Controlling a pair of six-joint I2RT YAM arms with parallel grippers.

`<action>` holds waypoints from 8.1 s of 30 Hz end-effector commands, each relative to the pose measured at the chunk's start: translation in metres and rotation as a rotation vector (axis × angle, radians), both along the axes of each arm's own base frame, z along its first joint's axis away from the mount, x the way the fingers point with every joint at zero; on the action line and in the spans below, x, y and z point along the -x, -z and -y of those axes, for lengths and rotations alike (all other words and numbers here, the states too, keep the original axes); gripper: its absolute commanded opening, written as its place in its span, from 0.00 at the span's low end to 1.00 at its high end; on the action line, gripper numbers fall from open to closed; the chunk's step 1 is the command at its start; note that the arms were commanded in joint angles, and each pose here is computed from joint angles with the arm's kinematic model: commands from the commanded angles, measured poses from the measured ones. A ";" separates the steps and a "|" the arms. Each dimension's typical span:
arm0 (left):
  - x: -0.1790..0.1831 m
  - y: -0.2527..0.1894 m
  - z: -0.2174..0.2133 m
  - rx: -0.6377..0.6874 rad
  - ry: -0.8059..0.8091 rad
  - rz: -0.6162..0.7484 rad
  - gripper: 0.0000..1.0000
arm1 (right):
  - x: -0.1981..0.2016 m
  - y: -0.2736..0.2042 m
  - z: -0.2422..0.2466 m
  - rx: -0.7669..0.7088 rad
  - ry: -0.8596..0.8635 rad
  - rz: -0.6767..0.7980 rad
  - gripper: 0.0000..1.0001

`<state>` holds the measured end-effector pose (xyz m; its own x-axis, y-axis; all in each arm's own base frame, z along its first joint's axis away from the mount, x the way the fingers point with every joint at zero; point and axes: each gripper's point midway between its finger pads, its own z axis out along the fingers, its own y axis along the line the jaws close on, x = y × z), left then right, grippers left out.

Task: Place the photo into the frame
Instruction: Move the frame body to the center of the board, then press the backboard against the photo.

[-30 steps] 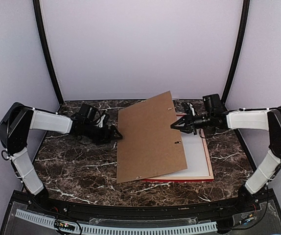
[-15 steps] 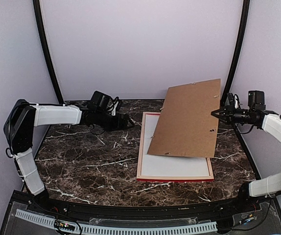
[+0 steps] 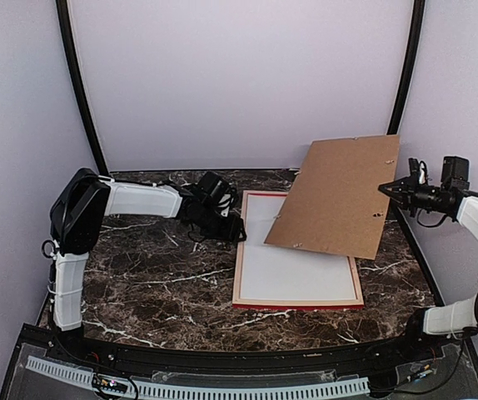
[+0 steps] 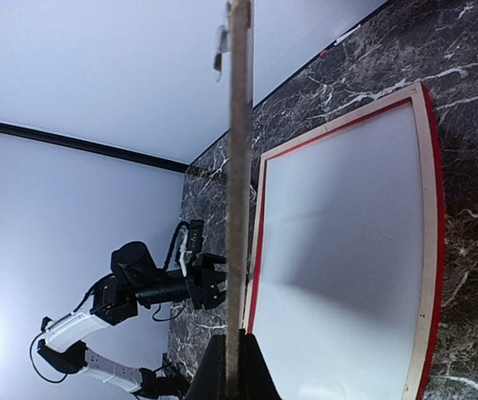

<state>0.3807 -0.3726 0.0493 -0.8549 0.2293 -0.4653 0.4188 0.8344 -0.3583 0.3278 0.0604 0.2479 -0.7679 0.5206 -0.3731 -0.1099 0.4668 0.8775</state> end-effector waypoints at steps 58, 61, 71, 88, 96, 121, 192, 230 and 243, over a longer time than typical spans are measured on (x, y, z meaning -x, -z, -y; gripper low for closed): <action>0.107 0.014 -0.129 0.104 -0.336 -0.237 0.34 | 0.011 0.015 -0.187 -0.105 -0.507 0.057 0.00; 0.106 -0.006 -0.130 0.135 -0.329 -0.202 0.42 | 0.017 0.018 -0.203 -0.134 -0.556 0.046 0.00; 0.072 -0.052 -0.183 0.028 -0.446 -0.026 0.55 | 0.026 0.037 -0.231 -0.184 -0.613 -0.003 0.00; 0.013 -0.100 -0.207 -0.136 -0.477 0.211 0.75 | 0.031 0.092 -0.236 -0.225 -0.556 -0.136 0.00; 0.008 -0.092 -0.196 -0.111 -0.447 0.191 0.75 | 0.034 0.110 -0.233 -0.157 -0.547 -0.167 0.00; -0.005 -0.072 -0.157 -0.011 -0.309 0.155 0.77 | 0.032 0.128 -0.237 -0.149 -0.587 -0.152 0.00; -0.011 -0.037 -0.139 -0.007 -0.230 0.089 0.77 | 0.011 0.170 -0.259 0.145 -0.530 -0.156 0.35; 0.042 0.006 -0.134 -0.038 -0.207 -0.149 0.76 | 0.009 0.166 -0.259 0.154 -0.527 -0.149 0.36; 0.059 0.006 -0.127 -0.003 -0.190 -0.216 0.76 | 0.011 0.166 -0.258 0.154 -0.523 -0.149 0.36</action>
<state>0.3505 -0.2530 0.0510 -0.9298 0.0451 -0.3653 0.2067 0.8851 -0.4170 0.3087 0.3086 0.0613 -0.9773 0.0014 -0.2120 -0.1769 0.5457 0.8191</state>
